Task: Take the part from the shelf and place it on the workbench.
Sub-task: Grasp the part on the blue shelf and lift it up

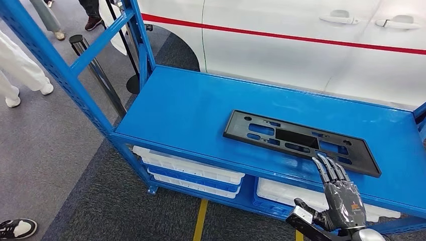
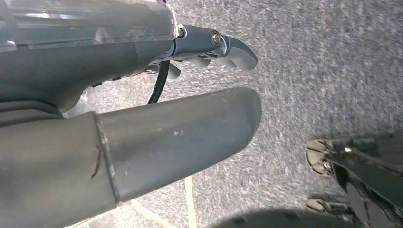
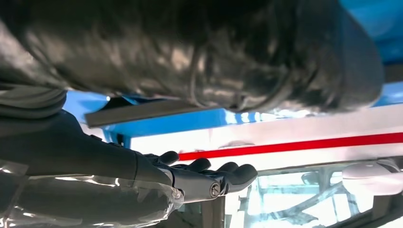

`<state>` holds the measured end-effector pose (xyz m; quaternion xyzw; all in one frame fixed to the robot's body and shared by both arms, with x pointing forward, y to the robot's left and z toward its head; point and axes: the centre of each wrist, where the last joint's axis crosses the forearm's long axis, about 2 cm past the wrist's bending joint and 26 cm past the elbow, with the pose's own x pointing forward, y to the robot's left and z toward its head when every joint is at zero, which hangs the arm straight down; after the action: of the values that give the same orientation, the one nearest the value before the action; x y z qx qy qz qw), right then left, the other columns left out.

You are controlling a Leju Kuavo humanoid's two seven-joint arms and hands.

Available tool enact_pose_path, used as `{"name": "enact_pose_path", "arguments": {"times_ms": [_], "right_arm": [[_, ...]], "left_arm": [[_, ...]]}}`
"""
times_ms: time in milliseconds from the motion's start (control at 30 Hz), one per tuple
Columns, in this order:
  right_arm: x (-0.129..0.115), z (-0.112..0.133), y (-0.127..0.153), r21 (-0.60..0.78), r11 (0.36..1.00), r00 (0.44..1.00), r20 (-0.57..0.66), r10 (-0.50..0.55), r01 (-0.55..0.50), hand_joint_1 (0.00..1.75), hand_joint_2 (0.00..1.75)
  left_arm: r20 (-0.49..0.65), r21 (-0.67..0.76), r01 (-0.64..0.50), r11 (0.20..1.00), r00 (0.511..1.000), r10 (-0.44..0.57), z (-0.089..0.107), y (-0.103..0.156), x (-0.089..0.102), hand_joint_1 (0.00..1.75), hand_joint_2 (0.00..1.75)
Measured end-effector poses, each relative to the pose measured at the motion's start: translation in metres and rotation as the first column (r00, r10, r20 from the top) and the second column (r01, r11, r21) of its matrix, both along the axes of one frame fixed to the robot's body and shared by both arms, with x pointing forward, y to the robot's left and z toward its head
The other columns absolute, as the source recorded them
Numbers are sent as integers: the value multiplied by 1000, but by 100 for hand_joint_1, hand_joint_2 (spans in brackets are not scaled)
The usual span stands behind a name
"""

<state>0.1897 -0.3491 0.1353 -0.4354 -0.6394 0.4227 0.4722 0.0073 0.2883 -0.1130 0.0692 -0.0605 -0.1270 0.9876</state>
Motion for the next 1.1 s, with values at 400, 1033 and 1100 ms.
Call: {"name": "enact_pose_path", "arguments": {"times_ms": [400, 1033, 1100], "right_arm": [[6, -1, 5, 7, 1000, 1000, -5, 3, -3, 0, 0], [8, -3, 21, 3, 999, 999, 1, 44, -44, 0, 87], [9, -3, 21, 2, 999, 999, 4, 44, -44, 0, 175]], "left_arm": [[6, -3, 4, 1000, 1000, -4, 0, -1, 3, 0, 0], [0, 1, 15, 1000, 1000, -15, 0, -1, 4, 0, 0], [-2, 0, 15, 1000, 1000, -15, 0, -1, 3, 0, 0]]}}
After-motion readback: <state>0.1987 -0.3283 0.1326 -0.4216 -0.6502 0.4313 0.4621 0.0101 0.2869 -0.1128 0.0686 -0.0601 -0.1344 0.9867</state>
